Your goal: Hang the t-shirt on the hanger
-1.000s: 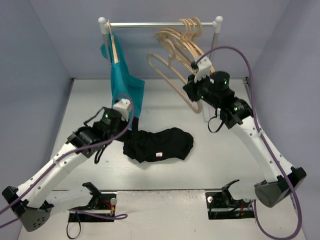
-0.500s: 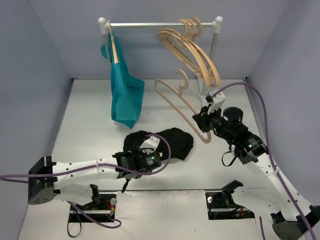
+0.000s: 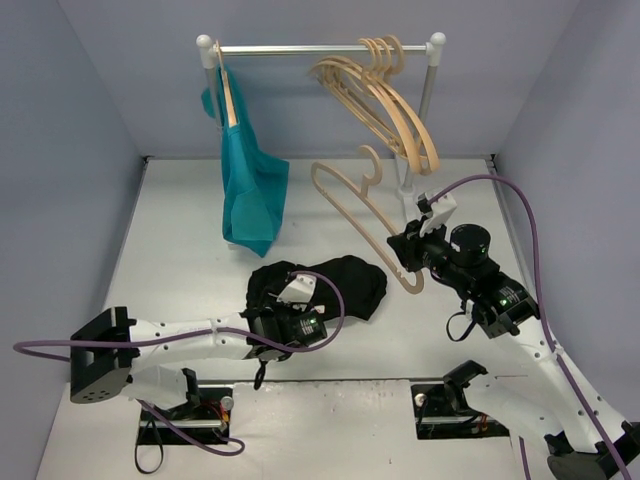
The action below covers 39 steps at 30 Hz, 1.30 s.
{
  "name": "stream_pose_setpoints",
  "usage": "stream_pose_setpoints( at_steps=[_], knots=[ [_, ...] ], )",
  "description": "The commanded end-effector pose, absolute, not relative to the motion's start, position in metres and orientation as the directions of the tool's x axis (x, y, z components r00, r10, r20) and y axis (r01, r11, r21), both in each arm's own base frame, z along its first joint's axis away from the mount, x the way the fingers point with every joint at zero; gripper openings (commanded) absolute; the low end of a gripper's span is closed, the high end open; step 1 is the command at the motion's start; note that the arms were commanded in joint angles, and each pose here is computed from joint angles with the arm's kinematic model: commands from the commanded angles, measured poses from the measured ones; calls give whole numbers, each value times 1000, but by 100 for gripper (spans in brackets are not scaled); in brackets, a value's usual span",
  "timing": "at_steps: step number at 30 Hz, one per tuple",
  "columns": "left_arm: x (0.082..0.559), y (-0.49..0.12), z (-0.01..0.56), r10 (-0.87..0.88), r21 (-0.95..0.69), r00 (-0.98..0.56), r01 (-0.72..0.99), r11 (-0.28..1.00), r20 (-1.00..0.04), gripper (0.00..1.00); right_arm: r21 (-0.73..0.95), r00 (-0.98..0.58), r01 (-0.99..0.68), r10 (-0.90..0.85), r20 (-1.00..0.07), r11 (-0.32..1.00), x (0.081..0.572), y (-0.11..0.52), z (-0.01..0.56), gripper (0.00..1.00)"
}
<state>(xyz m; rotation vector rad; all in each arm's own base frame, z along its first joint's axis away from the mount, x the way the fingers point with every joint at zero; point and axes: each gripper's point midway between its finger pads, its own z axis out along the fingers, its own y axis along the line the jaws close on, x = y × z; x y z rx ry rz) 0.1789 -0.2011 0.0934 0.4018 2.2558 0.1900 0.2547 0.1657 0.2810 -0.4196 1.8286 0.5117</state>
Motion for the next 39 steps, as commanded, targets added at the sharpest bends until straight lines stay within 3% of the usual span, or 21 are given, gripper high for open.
stream_pose_setpoints(
  at_steps=[1,19,23,27,29,39],
  knots=[
    [187,-214,94,312,233,-586,209,950,-748,56,141,-214,-520,31,-976,843,262,168,307,0],
    [211,-200,78,302,261,-602,157,953,-739,45,144,-219,-515,32,-975,845,260,166,303,0],
    [212,-201,76,309,262,-609,168,950,-731,32,142,-220,-522,28,-975,841,260,167,302,0],
    [218,-199,93,306,251,-594,175,952,-744,5,140,-214,-562,19,-977,815,253,172,302,0],
    [227,-194,108,288,230,-596,174,957,-749,0,140,-212,-598,13,-977,789,245,176,301,0],
    [252,-180,172,252,124,-672,233,965,-697,0,125,-146,-736,24,-989,665,205,187,314,0]
  ],
)
